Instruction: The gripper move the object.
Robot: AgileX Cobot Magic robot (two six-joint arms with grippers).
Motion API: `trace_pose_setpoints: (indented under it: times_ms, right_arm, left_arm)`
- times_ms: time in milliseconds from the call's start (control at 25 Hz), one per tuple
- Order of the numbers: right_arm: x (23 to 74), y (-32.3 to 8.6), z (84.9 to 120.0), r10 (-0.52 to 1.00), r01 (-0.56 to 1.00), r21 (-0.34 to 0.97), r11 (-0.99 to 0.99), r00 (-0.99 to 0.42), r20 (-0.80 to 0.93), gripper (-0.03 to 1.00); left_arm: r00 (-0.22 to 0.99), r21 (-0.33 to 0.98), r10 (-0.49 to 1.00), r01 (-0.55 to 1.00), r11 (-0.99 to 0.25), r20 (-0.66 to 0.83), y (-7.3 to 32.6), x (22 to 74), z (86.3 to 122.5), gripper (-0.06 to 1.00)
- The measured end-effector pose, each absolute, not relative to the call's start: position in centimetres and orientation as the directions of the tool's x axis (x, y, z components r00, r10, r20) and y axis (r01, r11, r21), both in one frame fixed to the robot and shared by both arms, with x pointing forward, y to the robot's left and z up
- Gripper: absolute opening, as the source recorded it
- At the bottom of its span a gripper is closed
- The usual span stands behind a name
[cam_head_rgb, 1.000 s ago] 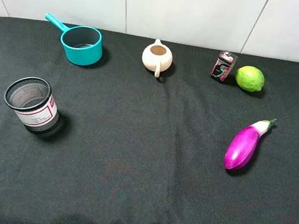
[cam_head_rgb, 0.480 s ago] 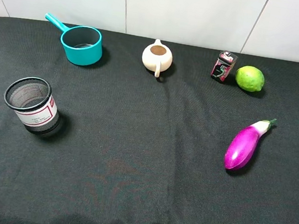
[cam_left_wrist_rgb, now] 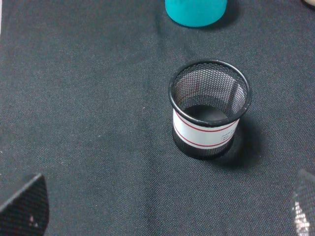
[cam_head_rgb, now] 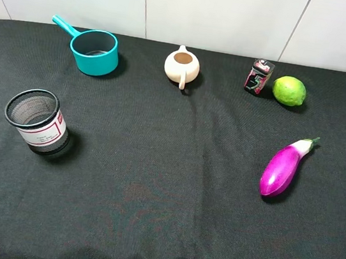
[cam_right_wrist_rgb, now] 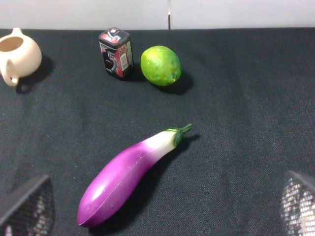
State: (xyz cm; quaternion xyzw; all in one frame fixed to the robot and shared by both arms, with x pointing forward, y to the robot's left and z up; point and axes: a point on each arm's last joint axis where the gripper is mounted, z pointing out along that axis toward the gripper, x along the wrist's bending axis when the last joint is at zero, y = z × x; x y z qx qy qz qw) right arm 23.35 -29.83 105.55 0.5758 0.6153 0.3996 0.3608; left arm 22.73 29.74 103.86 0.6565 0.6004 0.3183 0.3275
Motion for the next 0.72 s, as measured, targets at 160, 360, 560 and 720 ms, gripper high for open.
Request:
trace_pose_setpoints:
  times_ms: [160, 360, 560, 720]
  right_arm:
    - [23.35, -29.83, 105.55, 0.997, 0.420, 0.907, 0.017, -0.077, 0.016, 0.69]
    - [23.35, -29.84, 105.55, 0.997, 0.420, 0.907, 0.018, -0.076, 0.015, 0.69]
    - [23.35, -29.84, 105.56, 0.997, 0.419, 0.908, 0.018, -0.076, 0.015, 0.69]
    - [23.35, -29.84, 105.56, 0.997, 0.419, 0.908, 0.018, -0.076, 0.015, 0.69]
  left_arm:
    - [0.077, 0.812, 0.997, 0.580, -0.065, 0.025, 29.74, 22.73, 103.86, 0.98]
    - [0.077, 0.812, 0.997, 0.580, -0.065, 0.025, 29.74, 22.73, 103.86, 0.98]
    - [0.077, 0.812, 0.997, 0.580, -0.065, 0.025, 29.74, 22.73, 103.86, 0.98]
    - [0.077, 0.812, 0.997, 0.580, -0.065, 0.025, 29.74, 22.73, 103.86, 0.98]
